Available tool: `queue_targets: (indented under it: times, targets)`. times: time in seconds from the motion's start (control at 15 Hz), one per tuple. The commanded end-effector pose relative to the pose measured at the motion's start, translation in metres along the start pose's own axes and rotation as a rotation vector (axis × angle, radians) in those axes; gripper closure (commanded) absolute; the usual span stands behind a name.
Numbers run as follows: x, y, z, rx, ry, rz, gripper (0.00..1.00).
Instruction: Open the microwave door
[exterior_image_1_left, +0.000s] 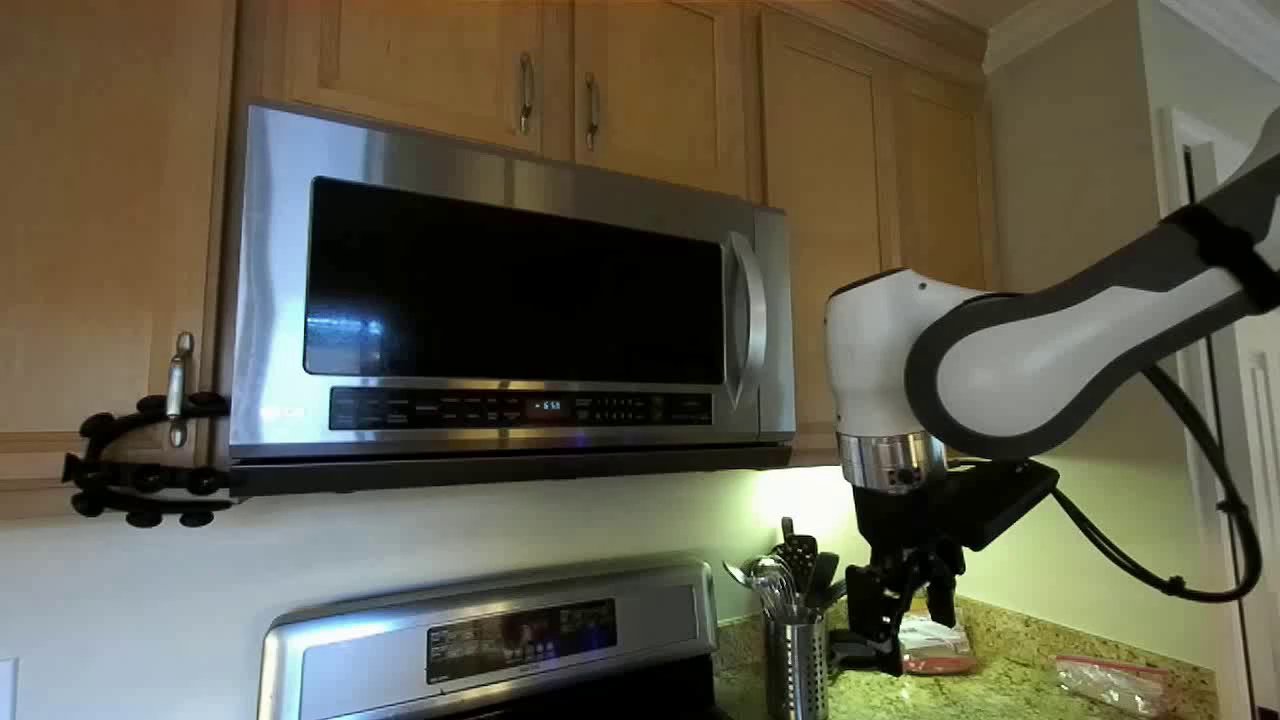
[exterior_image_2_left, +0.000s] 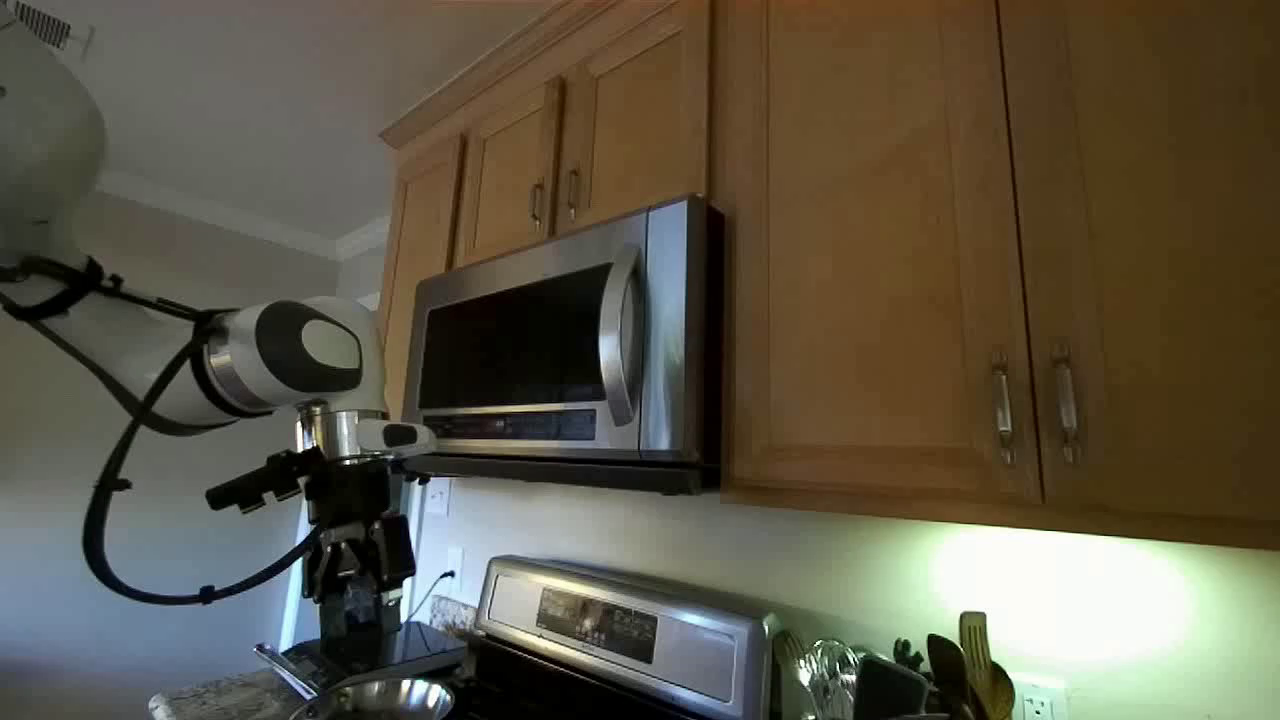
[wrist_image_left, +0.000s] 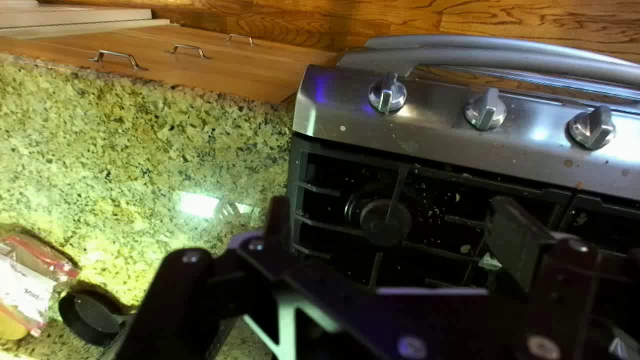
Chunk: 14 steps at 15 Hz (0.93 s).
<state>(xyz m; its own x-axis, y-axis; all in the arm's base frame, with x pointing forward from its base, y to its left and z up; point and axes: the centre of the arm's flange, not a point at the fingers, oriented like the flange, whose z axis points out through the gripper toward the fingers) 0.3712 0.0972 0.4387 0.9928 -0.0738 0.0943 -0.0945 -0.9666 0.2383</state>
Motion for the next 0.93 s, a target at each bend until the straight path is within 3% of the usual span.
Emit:
queue_targets:
  times: [0.0, 0.53, 0.87]
  targets:
    - [0.000, 0.000, 0.000, 0.000, 0.000, 0.000, 0.00]
    - [0.004, 0.011, 0.001, 0.001, 0.019, 0.021, 0.00]
    - [0.014, 0.048, -0.027, 0.002, 0.132, 0.085, 0.00]
